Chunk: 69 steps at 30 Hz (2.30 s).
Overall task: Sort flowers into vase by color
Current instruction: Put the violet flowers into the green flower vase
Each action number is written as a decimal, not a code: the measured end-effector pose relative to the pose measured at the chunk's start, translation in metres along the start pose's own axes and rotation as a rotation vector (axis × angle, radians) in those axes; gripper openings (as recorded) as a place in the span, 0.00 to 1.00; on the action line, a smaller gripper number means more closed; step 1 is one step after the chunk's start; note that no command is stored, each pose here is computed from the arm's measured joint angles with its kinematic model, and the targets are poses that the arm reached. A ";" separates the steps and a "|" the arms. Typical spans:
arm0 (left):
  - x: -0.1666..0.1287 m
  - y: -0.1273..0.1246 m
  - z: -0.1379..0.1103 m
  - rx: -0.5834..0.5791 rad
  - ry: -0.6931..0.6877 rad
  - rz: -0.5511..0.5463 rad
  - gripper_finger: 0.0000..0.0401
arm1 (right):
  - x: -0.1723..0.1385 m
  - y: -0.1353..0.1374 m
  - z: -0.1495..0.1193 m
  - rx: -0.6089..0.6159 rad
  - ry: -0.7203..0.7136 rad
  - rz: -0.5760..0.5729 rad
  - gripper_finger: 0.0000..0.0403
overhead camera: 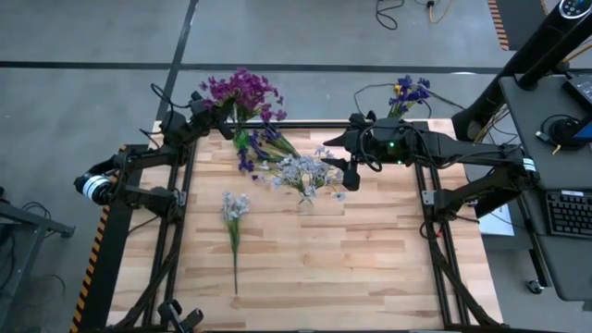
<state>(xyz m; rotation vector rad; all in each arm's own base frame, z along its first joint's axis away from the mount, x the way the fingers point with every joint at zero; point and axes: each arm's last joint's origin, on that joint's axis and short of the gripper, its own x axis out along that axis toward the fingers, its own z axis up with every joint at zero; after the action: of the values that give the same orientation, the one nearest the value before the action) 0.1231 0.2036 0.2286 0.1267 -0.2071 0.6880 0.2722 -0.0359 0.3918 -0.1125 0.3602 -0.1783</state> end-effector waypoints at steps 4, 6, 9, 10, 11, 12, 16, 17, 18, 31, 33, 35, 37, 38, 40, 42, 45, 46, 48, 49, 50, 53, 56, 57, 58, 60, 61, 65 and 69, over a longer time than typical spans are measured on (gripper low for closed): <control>0.000 0.000 0.000 0.000 -0.001 0.000 0.05 | 0.000 0.000 -0.001 0.007 0.006 0.001 0.49; 0.000 0.000 0.000 -0.001 -0.001 0.000 0.05 | 0.000 0.000 -0.001 0.008 0.006 0.001 0.49; 0.000 0.000 0.000 -0.002 -0.001 -0.001 0.05 | 0.000 0.000 -0.001 0.009 0.006 0.001 0.49; 0.000 0.000 0.000 -0.002 -0.001 -0.001 0.06 | 0.000 0.000 -0.001 0.009 0.006 0.001 0.49; 0.000 0.000 0.000 -0.002 -0.001 -0.001 0.07 | 0.000 0.000 -0.001 0.009 0.006 0.001 0.49; 0.000 0.000 0.000 -0.002 -0.001 -0.001 0.07 | 0.000 0.000 -0.001 0.010 0.006 0.001 0.49; 0.000 0.000 0.000 -0.006 0.001 -0.001 0.13 | 0.000 0.000 -0.001 0.019 0.007 0.001 0.49; 0.000 0.000 0.000 -0.007 0.001 -0.001 0.15 | 0.000 0.000 -0.001 0.019 0.006 0.001 0.49; 0.000 0.000 0.000 -0.008 0.004 -0.001 0.17 | 0.000 0.000 -0.001 0.019 0.006 0.001 0.49; -0.007 -0.003 -0.009 -0.040 0.084 0.000 0.38 | 0.000 0.000 -0.001 0.018 0.011 0.002 0.49; -0.013 -0.005 -0.010 -0.036 0.086 0.001 0.40 | 0.000 0.000 -0.001 0.017 0.015 0.002 0.49; -0.019 -0.007 -0.011 -0.031 0.084 0.003 0.41 | 0.000 0.000 -0.002 0.016 0.020 0.003 0.49; -0.024 -0.009 -0.010 -0.028 0.079 0.004 0.42 | 0.000 0.000 -0.002 0.016 0.021 0.003 0.49; -0.026 -0.010 -0.009 -0.026 0.074 0.004 0.42 | 0.000 0.000 -0.002 0.016 0.021 0.003 0.49; -0.030 -0.011 -0.007 -0.021 0.061 0.004 0.42 | 0.000 0.000 -0.002 0.016 0.021 0.003 0.49; -0.033 -0.013 -0.007 -0.020 0.057 0.004 0.42 | 0.000 0.000 -0.002 0.016 0.021 0.003 0.49; -0.036 -0.014 -0.010 -0.025 0.077 0.005 0.42 | 0.000 0.000 -0.002 0.016 0.021 0.003 0.49; -0.036 -0.014 -0.012 -0.023 0.095 0.006 0.42 | 0.000 0.000 -0.002 0.016 0.021 0.003 0.49; -0.038 -0.014 -0.017 -0.007 0.131 0.005 0.42 | 0.000 0.000 -0.002 0.016 0.021 0.003 0.49; -0.038 -0.014 -0.018 0.003 0.143 0.004 0.42 | 0.000 0.000 -0.002 0.016 0.021 0.003 0.49; -0.038 -0.014 -0.020 0.010 0.151 0.004 0.42 | 0.000 0.000 -0.002 0.016 0.021 0.003 0.49; -0.037 -0.014 -0.023 0.030 0.166 0.002 0.42 | 0.000 0.000 -0.002 0.013 0.021 0.003 0.49; -0.037 -0.013 -0.027 0.044 0.183 0.000 0.42 | 0.000 0.000 -0.002 0.012 0.021 0.003 0.49; -0.036 -0.013 -0.028 0.043 0.188 0.000 0.42 | 0.000 0.000 -0.002 0.012 0.021 0.003 0.49; -0.036 -0.013 -0.029 0.042 0.189 0.000 0.42 | 0.000 0.000 -0.002 0.012 0.021 0.003 0.49; -0.035 -0.012 -0.029 0.045 0.183 0.018 0.40 | 0.000 0.000 -0.002 0.013 0.021 0.003 0.49; -0.035 -0.012 -0.029 0.047 0.180 0.034 0.39 | 0.000 0.000 -0.002 0.012 0.021 0.003 0.49; -0.035 -0.011 -0.030 0.040 0.181 0.057 0.28 | 0.000 0.000 -0.002 0.013 0.021 0.003 0.49; -0.035 -0.011 -0.029 0.023 0.178 0.056 0.15 | 0.000 0.000 -0.002 0.014 0.021 0.003 0.49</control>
<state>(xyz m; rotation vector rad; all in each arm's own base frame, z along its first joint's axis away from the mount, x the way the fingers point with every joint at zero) 0.1080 0.1791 0.1915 0.0816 -0.0322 0.7536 0.2715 -0.0358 0.3899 -0.0969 0.3797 -0.1794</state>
